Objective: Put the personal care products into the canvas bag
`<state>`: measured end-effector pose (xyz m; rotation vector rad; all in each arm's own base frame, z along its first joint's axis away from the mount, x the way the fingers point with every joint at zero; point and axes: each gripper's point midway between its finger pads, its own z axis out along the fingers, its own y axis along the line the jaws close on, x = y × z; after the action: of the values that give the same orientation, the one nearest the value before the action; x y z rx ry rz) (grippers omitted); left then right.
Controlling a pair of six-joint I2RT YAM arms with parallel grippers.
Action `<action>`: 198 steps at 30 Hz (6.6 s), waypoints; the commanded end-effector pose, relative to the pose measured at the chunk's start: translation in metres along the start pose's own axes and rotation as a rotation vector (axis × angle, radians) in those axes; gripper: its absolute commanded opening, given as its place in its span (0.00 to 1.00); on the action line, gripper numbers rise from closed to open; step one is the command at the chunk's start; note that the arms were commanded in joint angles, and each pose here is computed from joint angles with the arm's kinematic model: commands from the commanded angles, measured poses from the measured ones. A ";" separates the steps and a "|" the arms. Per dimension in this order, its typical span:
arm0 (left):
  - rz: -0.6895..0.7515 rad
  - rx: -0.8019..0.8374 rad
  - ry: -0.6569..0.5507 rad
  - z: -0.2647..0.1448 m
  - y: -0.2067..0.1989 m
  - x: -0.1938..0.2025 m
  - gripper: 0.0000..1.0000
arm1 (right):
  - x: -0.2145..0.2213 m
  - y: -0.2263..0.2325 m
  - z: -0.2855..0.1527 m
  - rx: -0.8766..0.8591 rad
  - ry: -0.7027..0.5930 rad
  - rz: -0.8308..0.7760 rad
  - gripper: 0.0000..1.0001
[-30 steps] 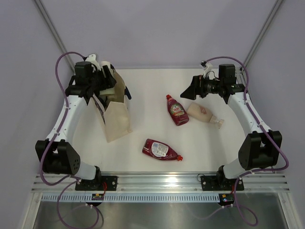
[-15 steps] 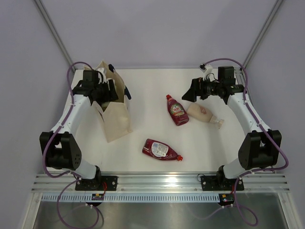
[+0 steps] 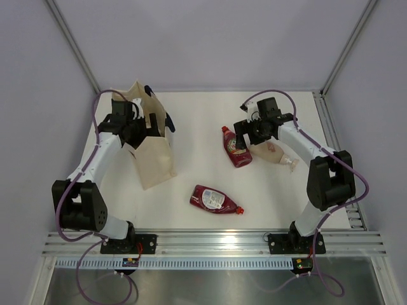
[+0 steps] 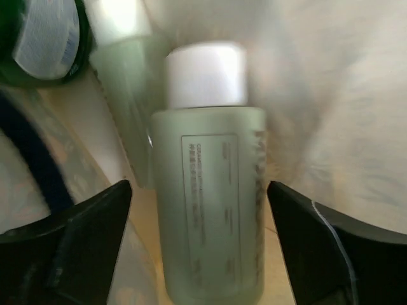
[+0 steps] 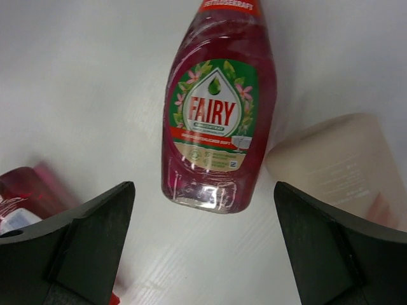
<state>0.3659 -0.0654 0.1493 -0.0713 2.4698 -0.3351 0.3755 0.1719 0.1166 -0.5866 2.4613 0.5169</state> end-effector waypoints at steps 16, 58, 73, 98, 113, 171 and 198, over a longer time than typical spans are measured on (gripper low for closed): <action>0.065 0.157 -0.462 -0.122 -0.052 -0.094 0.99 | 0.032 -0.072 -0.033 0.112 0.171 -0.522 1.00; 0.010 0.805 -0.609 -0.224 -0.207 -0.096 0.99 | 0.111 -0.131 0.011 0.086 0.480 -0.312 1.00; 0.015 0.861 -0.419 -0.175 -0.274 -0.067 0.99 | 0.070 -0.104 0.005 -0.031 0.310 -0.038 0.31; 0.063 0.687 0.075 0.022 -0.364 0.029 0.99 | -0.050 -0.064 -0.036 -0.272 -0.128 0.722 0.00; 0.090 0.592 0.029 0.079 -0.373 0.022 0.99 | -0.084 0.013 -0.055 -0.450 -0.184 0.725 0.00; 0.398 0.908 -0.099 -0.043 -0.337 0.031 0.00 | -0.141 0.045 -0.112 -0.694 -0.337 0.443 1.00; 0.322 1.009 -0.135 -0.088 -0.340 0.005 0.00 | -0.146 0.024 -0.129 -0.714 -0.375 0.413 0.99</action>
<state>0.3083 -0.3687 0.2158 0.6146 2.1454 -1.1857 0.4202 0.1735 0.2680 -0.0525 2.1147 1.5944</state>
